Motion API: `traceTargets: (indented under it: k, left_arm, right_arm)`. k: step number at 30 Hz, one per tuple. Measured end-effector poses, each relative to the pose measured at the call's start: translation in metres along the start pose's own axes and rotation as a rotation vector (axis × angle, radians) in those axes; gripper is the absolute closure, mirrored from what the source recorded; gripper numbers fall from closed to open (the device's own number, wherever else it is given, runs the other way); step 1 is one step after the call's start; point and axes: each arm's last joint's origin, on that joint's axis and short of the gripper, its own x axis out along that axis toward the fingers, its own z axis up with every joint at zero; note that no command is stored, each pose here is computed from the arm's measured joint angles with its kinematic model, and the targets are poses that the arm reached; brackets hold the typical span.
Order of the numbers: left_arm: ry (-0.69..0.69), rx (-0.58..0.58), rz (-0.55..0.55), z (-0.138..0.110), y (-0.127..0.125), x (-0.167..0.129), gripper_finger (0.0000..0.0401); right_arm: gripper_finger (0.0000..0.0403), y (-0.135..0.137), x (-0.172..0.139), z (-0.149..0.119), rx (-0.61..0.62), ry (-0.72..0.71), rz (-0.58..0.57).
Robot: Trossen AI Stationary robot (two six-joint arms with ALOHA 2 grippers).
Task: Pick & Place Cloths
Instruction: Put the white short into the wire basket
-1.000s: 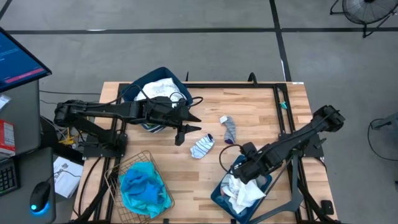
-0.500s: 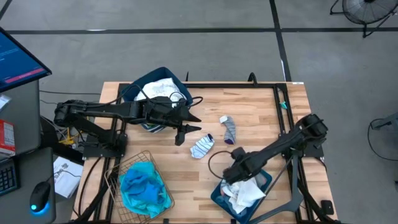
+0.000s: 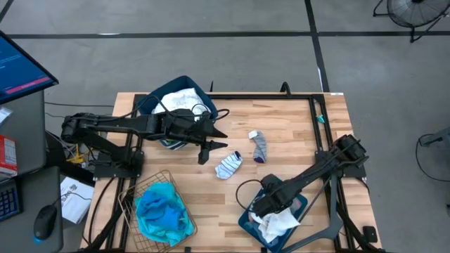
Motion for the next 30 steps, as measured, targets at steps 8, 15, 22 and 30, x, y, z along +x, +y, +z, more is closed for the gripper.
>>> traceTargets:
  k: [8, 15, 22, 30]
  left_arm:
    - [0.000, 0.000, 0.000, 0.000, 0.000, 0.000, 0.0265]
    - [0.001, 0.000, 0.000, 0.000, 0.000, 0.000, 0.0265]
    - [0.001, 0.000, 0.000, 0.000, 0.000, 0.000, 0.0265]
    - [0.000, 0.003, 0.000, 0.000, 0.000, 0.000, 0.0265]
  right_arm:
    - [0.0403, -0.026, -0.066, 0.004, -0.018, -0.019, 0.130]
    - [0.0403, -0.041, -0.094, -0.016, -0.018, 0.042, 0.272]
    - [0.0403, -0.031, -0.084, -0.056, 0.023, 0.108, 0.283]
    - [0.0403, -0.004, -0.036, -0.073, 0.075, 0.102, 0.146]
